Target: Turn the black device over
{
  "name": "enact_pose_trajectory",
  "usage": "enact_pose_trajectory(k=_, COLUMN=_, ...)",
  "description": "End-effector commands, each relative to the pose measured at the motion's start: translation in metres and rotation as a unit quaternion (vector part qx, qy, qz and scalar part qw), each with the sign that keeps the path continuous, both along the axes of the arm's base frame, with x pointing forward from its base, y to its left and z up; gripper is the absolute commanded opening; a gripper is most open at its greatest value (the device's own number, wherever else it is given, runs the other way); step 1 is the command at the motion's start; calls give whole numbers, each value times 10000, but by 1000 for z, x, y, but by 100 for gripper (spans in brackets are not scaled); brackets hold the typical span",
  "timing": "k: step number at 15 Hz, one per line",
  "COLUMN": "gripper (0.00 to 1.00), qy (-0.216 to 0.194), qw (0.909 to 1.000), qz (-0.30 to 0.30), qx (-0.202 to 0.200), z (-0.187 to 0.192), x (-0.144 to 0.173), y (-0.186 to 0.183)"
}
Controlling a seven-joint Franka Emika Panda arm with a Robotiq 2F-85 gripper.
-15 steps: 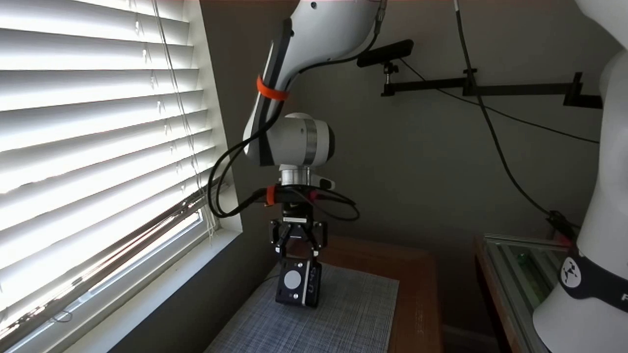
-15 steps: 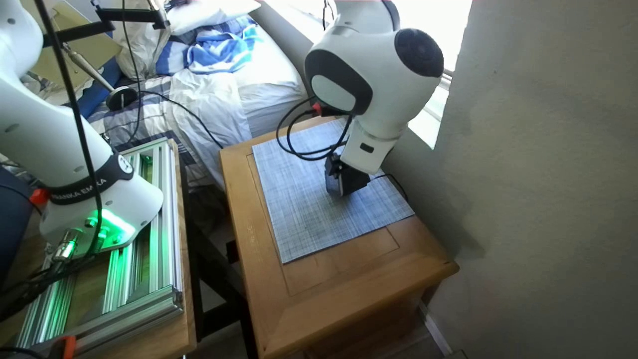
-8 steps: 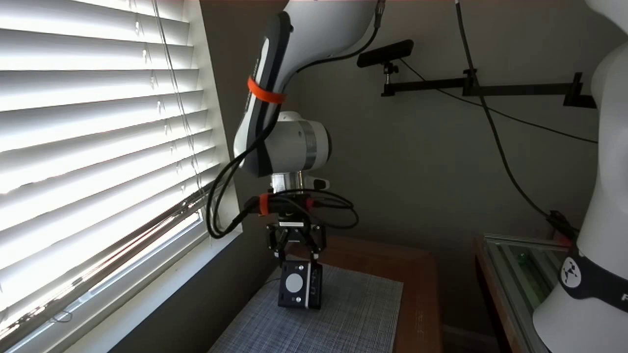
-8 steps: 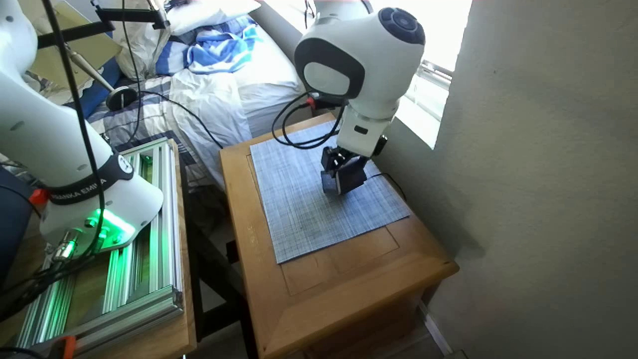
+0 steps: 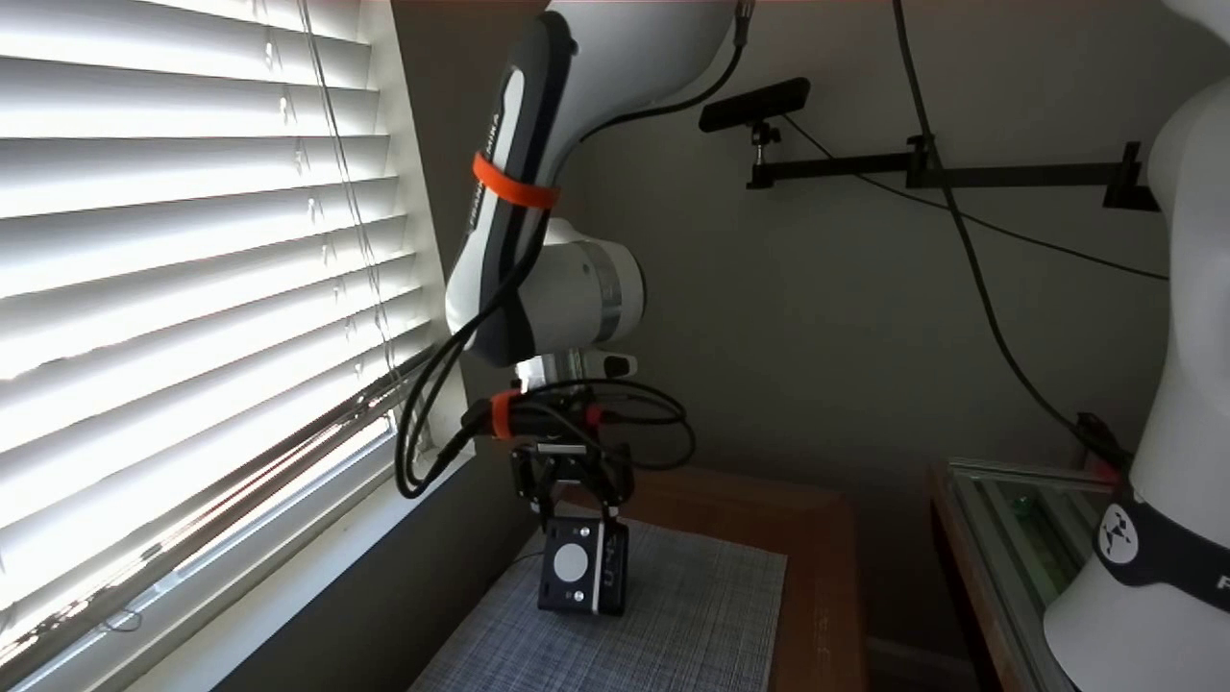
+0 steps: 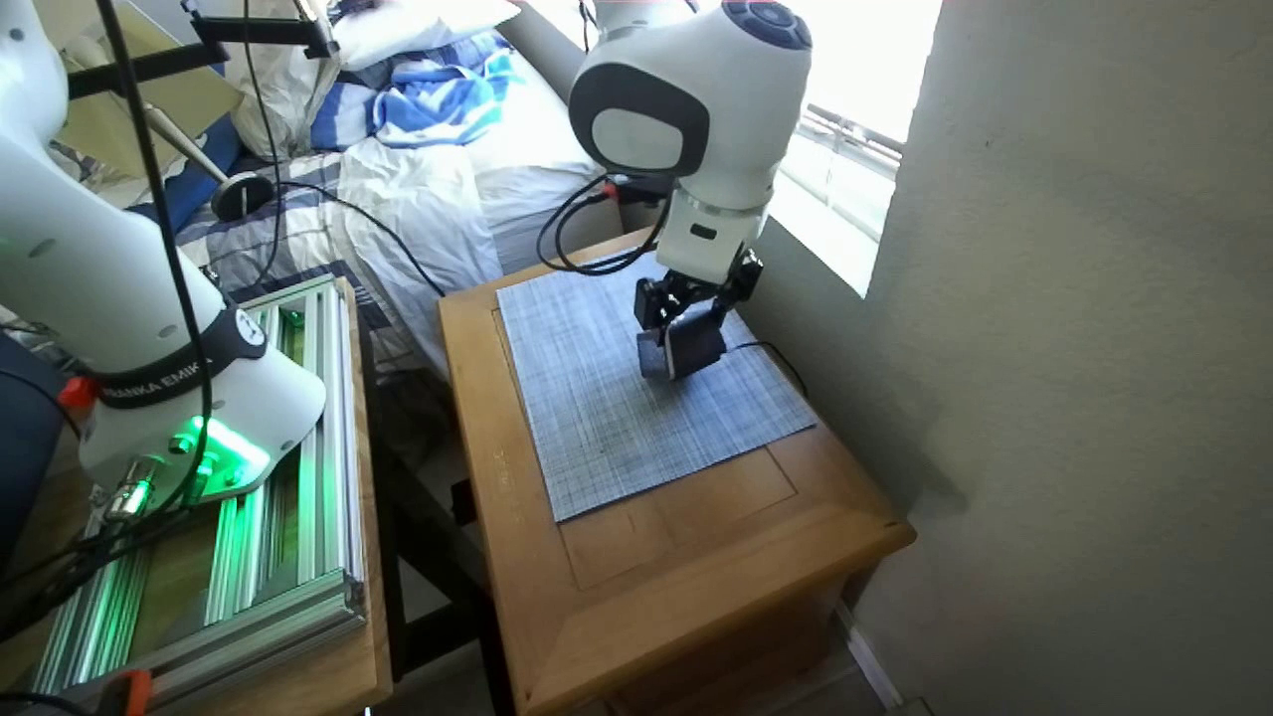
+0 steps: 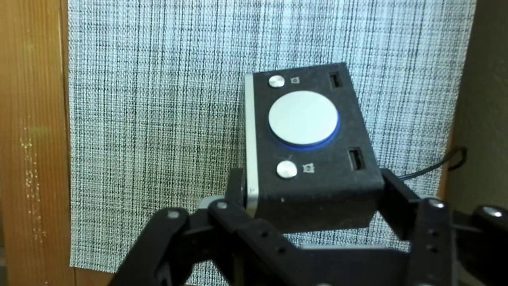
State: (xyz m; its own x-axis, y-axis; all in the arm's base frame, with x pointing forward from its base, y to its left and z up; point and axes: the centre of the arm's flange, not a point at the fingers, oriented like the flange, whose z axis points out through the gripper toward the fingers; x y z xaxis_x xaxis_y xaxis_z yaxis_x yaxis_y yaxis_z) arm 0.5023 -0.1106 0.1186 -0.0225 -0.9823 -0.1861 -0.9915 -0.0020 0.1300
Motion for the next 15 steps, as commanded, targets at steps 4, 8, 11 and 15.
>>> enact_pose_trajectory(k=4, gripper=56, qy=-55, qw=9995, qz=-42, qx=-302, z=25, x=-9, y=22)
enact_pose_trajectory(k=8, gripper=56, qy=-30, qw=9991, qz=41, qx=-414, z=24, x=-9, y=38)
enact_pose_trajectory(k=11, gripper=56, qy=27, qw=9984, qz=107, qx=-555, z=23, x=-8, y=53)
enact_pose_trajectory(k=15, gripper=56, qy=-58, qw=9960, qz=65, qx=-895, z=24, x=-6, y=65)
